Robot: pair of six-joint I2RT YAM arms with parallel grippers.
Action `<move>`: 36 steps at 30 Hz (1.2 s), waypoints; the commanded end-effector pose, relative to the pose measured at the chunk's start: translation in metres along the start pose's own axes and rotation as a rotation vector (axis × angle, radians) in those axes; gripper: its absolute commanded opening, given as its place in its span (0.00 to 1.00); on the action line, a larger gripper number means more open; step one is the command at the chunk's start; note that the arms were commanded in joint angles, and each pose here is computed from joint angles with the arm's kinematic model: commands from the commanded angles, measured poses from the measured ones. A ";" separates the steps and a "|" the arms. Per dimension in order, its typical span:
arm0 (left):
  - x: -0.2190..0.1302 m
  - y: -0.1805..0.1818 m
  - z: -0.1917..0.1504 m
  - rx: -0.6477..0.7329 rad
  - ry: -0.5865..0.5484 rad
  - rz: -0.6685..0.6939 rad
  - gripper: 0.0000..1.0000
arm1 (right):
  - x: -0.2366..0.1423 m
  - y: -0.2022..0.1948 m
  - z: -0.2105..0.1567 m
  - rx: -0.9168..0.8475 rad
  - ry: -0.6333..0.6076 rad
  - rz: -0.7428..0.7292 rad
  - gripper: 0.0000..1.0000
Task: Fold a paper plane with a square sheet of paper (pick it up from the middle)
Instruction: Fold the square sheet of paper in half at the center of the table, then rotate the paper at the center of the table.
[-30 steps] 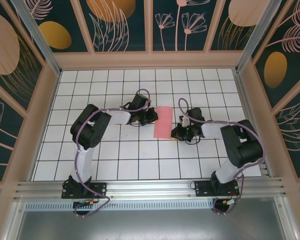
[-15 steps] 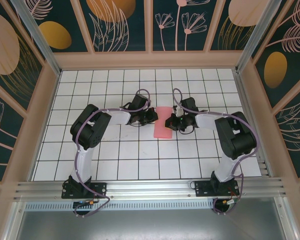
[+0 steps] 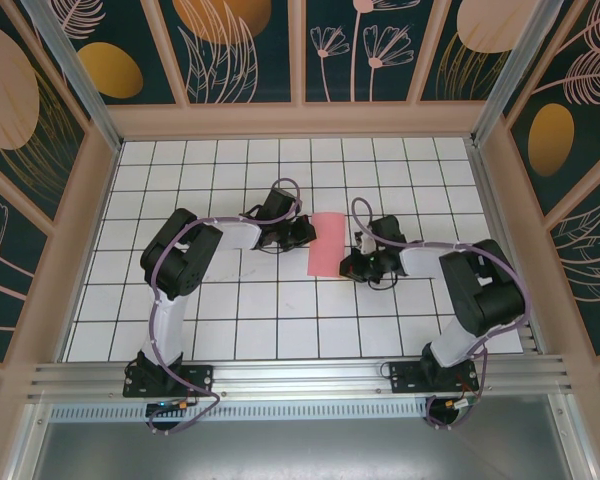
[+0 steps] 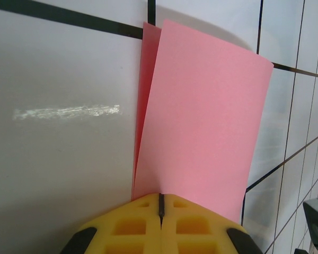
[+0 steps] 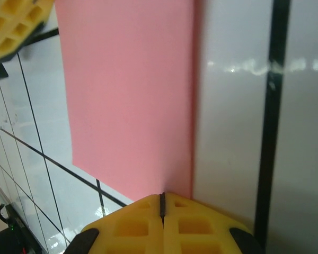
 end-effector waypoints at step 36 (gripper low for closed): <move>-0.178 -0.003 0.018 0.027 -0.558 0.415 0.99 | 0.072 0.069 0.064 0.114 -0.073 -0.229 0.07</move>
Point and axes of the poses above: each hand's point on the last joint's axis, 136 mm out from that joint toward the fingers, its own x axis out along the fingers, its own y axis along the line the jaws close on, z = x × y, the point moved 10 cm from there along -x, back along the fingers, and after that the axes turned 1 degree about -x, right-handed, at the moved point
